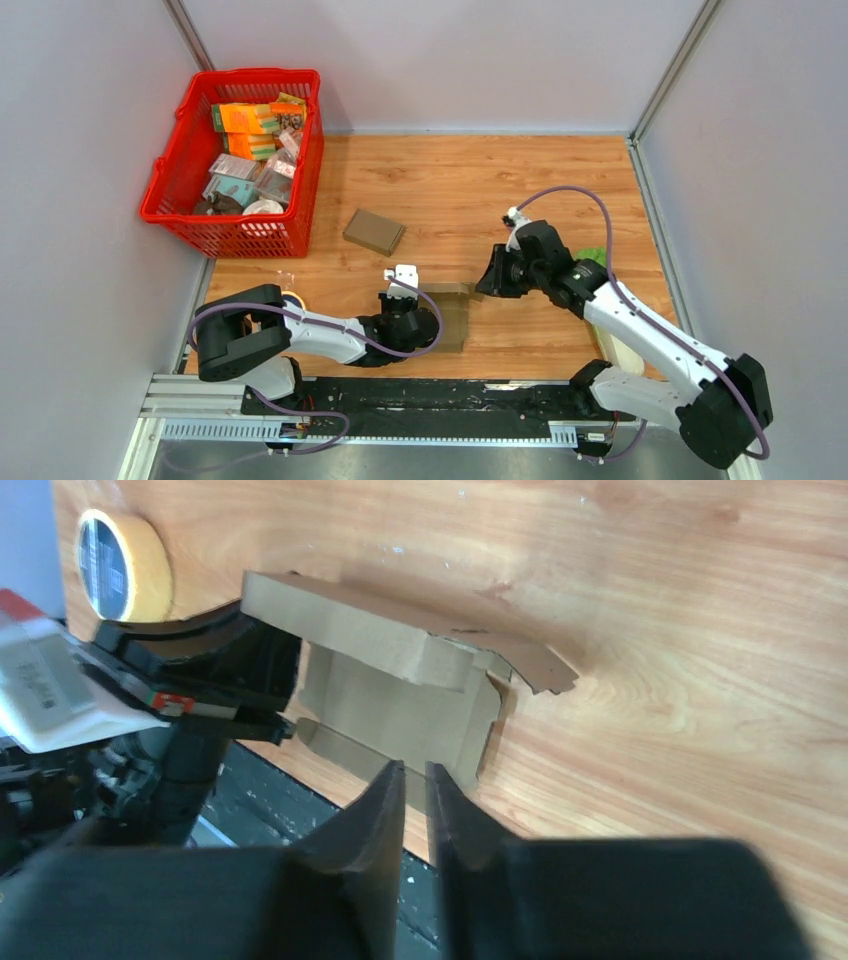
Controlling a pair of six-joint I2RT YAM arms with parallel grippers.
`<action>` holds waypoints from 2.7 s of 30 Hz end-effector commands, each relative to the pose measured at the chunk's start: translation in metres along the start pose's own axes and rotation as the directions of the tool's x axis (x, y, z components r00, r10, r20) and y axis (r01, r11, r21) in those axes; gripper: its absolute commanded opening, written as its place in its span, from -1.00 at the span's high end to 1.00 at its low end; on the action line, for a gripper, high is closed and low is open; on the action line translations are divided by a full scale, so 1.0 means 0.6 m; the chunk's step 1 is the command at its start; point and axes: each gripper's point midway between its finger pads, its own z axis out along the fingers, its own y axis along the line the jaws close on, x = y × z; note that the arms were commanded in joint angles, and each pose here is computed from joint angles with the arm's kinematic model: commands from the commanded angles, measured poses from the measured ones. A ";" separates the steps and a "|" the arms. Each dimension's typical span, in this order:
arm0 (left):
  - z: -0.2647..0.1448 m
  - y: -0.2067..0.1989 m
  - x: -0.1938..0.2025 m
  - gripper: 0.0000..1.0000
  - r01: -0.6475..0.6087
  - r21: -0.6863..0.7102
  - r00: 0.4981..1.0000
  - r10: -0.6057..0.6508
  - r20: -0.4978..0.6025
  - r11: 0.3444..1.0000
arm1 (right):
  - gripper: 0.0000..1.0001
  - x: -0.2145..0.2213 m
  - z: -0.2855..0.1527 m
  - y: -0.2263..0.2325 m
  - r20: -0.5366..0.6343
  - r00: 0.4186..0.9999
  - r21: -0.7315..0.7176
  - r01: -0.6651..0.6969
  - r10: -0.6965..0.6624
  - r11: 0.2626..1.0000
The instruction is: Fold the paper box
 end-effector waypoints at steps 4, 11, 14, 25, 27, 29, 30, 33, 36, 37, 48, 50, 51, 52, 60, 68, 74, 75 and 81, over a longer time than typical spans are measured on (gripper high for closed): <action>-0.004 0.009 0.020 1.00 -0.041 -0.006 0.998 0.041 -0.049 0.999 | 1.00 0.002 0.037 -0.015 -0.017 0.992 0.109 0.127 -0.126 0.986; -0.002 0.006 0.029 1.00 -0.036 -0.004 0.997 0.035 -0.062 0.999 | 1.00 -0.012 0.070 -0.019 0.010 0.987 0.135 0.160 -0.163 0.978; -0.002 0.005 0.028 1.00 -0.035 -0.003 0.998 0.034 -0.061 0.999 | 1.00 -0.016 0.092 -0.005 0.013 0.986 0.103 0.162 -0.164 0.981; -0.003 -0.002 0.022 1.00 -0.026 0.005 0.998 0.026 -0.065 1.000 | 1.00 -0.032 0.122 0.065 0.101 0.993 -0.088 0.064 -0.055 0.994; -0.003 0.001 0.023 1.00 -0.022 -0.006 0.998 0.021 -0.063 1.000 | 1.00 -0.009 0.121 0.017 0.062 0.995 0.030 0.078 -0.080 0.996; -0.003 0.005 0.025 1.00 -0.016 -0.020 0.998 0.015 -0.067 1.000 | 1.00 -0.009 0.115 -0.033 0.089 0.991 0.160 0.089 -0.104 0.983; -0.003 0.006 0.027 1.00 -0.015 -0.023 0.997 0.014 -0.070 1.000 | 1.00 0.011 0.113 -0.060 0.066 0.992 0.208 0.095 -0.111 0.974; -0.003 0.009 0.032 1.00 -0.016 -0.030 0.997 0.014 -0.077 0.999 | 1.00 0.029 0.110 -0.091 0.084 0.989 0.242 0.094 -0.118 0.966; -0.004 0.013 0.034 1.00 -0.012 -0.035 0.997 0.009 -0.079 0.999 | 1.00 0.031 0.121 -0.089 0.102 0.987 0.227 0.099 -0.125 0.969; -0.005 0.014 0.035 1.00 -0.012 -0.035 0.997 0.010 -0.078 0.999 | 1.00 0.031 0.124 -0.090 0.107 0.985 0.235 0.110 -0.138 0.966; -0.004 0.009 0.032 1.00 -0.005 -0.031 0.997 0.003 -0.078 1.000 | 1.00 0.018 0.179 -0.077 0.179 0.958 0.277 0.169 -0.224 0.946; -0.005 0.007 0.031 1.00 -0.006 -0.028 0.997 0.004 -0.077 1.000 | 1.00 0.014 0.186 -0.065 0.189 0.953 0.277 0.181 -0.238 0.944; -0.005 0.007 0.031 1.00 -0.009 -0.027 0.997 0.007 -0.078 1.000 | 1.00 0.012 0.190 -0.055 0.199 0.949 0.266 0.188 -0.245 0.945; -0.005 0.006 0.030 1.00 -0.011 -0.026 0.997 0.009 -0.077 1.000 | 1.00 0.019 0.194 -0.039 0.194 0.947 0.243 0.205 -0.255 0.948; -0.005 -0.005 0.030 1.00 -0.020 -0.018 0.997 0.018 -0.080 1.000 | 1.00 0.052 0.205 0.045 0.179 0.967 0.094 0.166 -0.180 0.982; -0.006 -0.001 0.037 1.00 -0.017 -0.025 0.996 0.015 -0.086 1.000 | 1.00 0.102 0.241 -0.022 0.073 0.986 0.174 0.136 -0.150 0.975; -0.008 0.009 0.041 1.00 -0.013 -0.037 0.996 0.010 -0.085 0.999 | 0.90 0.101 0.161 -0.035 0.057 0.984 0.192 0.154 -0.168 0.969; -0.008 0.010 0.041 1.00 -0.011 -0.040 0.997 0.008 -0.083 0.999 | 0.85 0.116 0.153 -0.040 0.030 0.985 0.182 0.163 -0.171 0.970; -0.008 0.010 0.043 1.00 -0.007 -0.042 0.997 0.004 -0.081 0.999 | 0.93 0.153 0.160 -0.030 0.011 0.995 0.102 0.102 -0.104 0.990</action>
